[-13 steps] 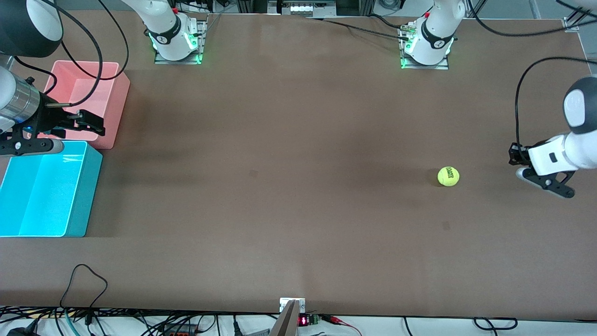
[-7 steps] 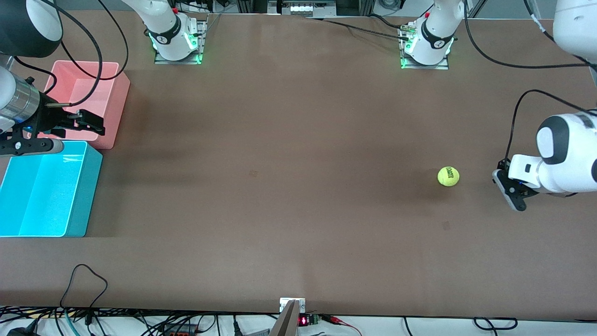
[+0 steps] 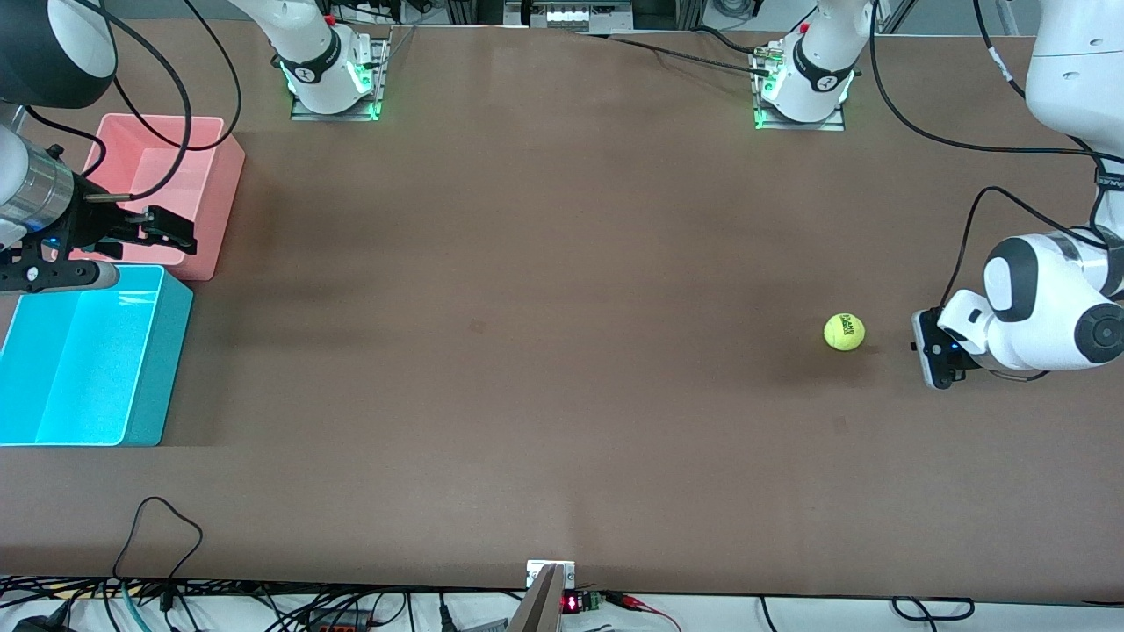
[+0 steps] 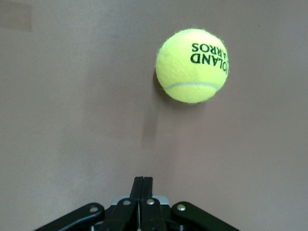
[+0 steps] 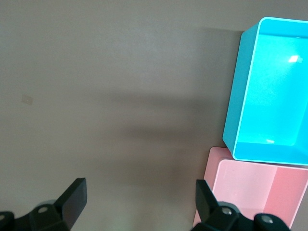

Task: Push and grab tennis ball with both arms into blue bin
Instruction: 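Push the tennis ball with the left gripper toward the right arm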

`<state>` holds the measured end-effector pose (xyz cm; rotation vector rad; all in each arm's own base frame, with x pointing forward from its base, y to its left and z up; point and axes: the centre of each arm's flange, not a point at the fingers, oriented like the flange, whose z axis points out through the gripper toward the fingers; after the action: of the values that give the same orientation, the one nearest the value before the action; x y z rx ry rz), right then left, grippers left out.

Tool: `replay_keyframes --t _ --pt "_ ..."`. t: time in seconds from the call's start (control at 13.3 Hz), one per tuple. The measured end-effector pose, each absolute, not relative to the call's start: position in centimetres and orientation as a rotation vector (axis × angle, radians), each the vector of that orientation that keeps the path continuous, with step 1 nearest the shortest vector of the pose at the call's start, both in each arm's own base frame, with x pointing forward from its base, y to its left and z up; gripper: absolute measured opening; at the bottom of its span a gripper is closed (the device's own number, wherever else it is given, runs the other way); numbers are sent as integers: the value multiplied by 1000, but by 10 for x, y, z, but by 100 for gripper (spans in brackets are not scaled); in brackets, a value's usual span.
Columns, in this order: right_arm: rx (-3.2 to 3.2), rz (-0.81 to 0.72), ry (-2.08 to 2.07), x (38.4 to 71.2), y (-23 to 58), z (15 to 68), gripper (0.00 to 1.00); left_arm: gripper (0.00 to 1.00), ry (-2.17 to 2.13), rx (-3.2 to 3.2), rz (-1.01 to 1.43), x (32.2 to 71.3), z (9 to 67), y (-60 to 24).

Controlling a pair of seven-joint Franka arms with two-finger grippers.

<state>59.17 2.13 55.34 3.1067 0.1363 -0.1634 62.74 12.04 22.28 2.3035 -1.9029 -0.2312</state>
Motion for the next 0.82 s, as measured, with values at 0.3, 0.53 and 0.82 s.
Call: replay_keyframes --t 0.3,0.53,0.82 --pt "3106 -169 135 591 21 553 100 1 -1972 2282 -186 622 211 120" --pt "3106 -171 132 591 20 553 100 1 -1983 2268 -183 617 207 126" --pt "3106 -171 132 591 20 553 100 1 -1975 2254 -165 600 183 95"
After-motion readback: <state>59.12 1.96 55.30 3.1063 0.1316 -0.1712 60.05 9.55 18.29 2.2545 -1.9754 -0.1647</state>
